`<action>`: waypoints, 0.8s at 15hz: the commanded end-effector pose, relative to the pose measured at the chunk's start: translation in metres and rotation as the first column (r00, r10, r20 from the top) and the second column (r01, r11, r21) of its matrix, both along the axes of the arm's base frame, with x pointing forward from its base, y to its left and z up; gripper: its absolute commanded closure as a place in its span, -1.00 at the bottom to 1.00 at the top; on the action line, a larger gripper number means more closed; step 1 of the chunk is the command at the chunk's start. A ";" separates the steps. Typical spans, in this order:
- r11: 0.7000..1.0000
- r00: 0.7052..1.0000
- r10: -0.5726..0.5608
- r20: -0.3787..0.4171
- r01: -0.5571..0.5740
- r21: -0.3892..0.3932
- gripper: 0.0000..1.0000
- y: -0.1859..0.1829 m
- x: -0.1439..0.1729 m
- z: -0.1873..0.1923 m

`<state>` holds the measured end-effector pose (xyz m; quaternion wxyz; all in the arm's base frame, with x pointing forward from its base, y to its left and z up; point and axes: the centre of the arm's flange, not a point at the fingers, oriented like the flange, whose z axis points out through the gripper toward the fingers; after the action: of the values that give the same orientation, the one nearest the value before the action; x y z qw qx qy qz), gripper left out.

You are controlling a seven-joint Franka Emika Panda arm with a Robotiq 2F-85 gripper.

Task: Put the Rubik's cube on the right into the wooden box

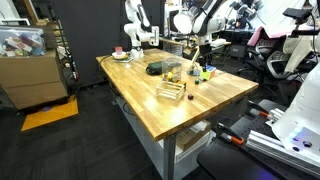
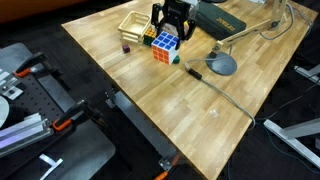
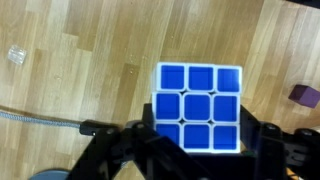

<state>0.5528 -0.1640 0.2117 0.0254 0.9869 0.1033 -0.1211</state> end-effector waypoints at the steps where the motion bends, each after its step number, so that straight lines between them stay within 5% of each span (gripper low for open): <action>1: 1.000 1.000 0.005 0.002 -0.005 0.001 -0.56 -0.001 -0.001 0.000; 4: 1.000 1.000 0.009 0.006 -0.009 0.002 -0.56 -0.003 -0.002 -0.001; 5: 1.000 1.000 0.010 0.006 -0.010 0.002 -0.06 -0.003 -0.002 -0.001; 9: 0.990 0.990 0.140 0.031 -0.141 0.005 -0.06 0.042 0.021 0.010; 12: 0.950 0.948 0.312 0.061 -0.311 -0.026 -0.06 0.101 0.047 0.029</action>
<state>0.5836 -0.0896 0.2252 0.0372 0.9759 0.1924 -0.0960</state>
